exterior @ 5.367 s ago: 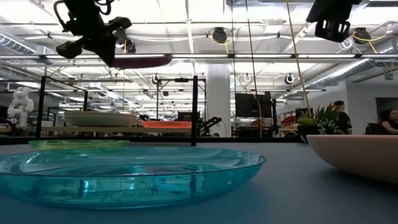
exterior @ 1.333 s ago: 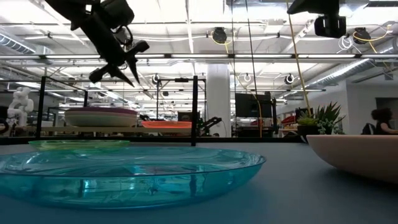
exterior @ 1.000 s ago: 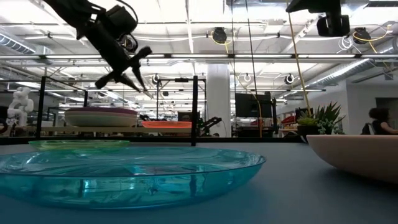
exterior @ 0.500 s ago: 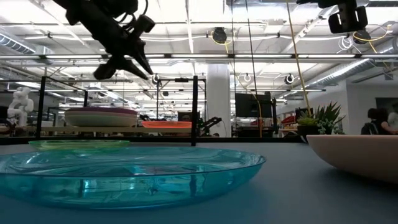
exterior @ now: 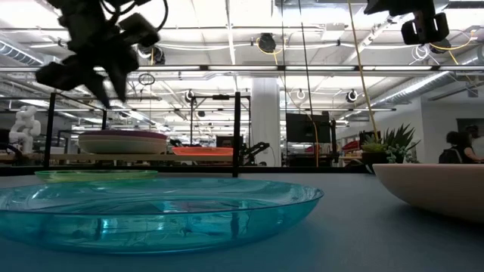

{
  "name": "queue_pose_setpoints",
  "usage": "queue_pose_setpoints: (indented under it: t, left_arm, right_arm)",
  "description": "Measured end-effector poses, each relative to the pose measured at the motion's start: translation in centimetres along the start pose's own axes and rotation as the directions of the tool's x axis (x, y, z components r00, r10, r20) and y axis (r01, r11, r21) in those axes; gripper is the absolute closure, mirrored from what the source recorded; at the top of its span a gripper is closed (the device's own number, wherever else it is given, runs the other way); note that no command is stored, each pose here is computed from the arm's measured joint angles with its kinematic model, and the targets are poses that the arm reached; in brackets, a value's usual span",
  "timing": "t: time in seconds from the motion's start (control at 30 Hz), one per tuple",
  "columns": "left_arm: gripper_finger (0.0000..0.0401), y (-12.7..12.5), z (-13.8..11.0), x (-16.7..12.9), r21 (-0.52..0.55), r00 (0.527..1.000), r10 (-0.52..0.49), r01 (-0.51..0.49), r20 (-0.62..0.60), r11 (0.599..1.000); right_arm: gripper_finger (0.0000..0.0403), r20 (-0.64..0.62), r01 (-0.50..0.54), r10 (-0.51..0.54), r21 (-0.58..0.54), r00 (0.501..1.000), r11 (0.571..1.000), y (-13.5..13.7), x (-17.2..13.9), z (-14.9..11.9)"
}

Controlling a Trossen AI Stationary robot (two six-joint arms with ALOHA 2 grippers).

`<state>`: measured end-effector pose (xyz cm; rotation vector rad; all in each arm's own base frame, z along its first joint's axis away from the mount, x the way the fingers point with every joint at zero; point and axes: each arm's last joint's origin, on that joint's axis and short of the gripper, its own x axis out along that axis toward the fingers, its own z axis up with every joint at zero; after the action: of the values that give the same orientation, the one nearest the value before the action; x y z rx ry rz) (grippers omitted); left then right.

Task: Place and stack plates onto a shelf
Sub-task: Stack the green plate on top of the pink plate on the shelf

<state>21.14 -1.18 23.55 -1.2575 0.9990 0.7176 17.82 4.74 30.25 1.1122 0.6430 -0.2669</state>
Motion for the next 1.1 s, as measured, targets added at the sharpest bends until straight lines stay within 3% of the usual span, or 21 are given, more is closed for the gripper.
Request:
queue_pose_setpoints:
  t: [0.17,0.3,0.47,0.6,0.93,1.1]
  left_arm:
    - [0.0277,1.7,-0.9,-0.9,0.046,0.994,0.107,-0.107,-0.001,0.993]
    - [0.0277,3.3,-1.4,-1.0,0.019,0.999,0.04,-0.04,0.026,0.999]
    - [0.0277,5.6,-1.9,-0.7,-0.088,0.993,-0.031,0.041,0.116,0.995]
    - [0.0274,7.2,-2.4,-0.2,-0.162,0.987,-0.023,0.049,0.157,0.986]
    - [0.0198,9.9,-3.2,2.0,-0.227,0.988,0.051,-0.017,0.143,0.974]
    - [0.019,10.6,-3.2,2.7,-0.234,0.987,0.081,-0.046,0.142,0.971]
  right_arm:
    - [0.0403,0.0,0.0,0.0,-0.01,1.0,1.0,0.0,0.0,0.0]
    - [0.0403,0.0,0.001,-0.001,-0.026,1.0,1.0,0.0,0.0,0.0]
    - [0.0403,0.0,0.003,-0.003,-0.048,1.0,0.999,0.0,0.0,0.0]
    - [0.0403,0.0,0.003,-0.003,-0.054,1.0,0.999,0.0,0.0,0.0]
    - [0.0403,0.001,0.0,0.0,-0.069,1.0,0.998,0.0,0.0,0.0]
    - [0.0403,-0.001,-0.001,0.001,-0.087,1.0,0.996,0.0,0.0,0.0]
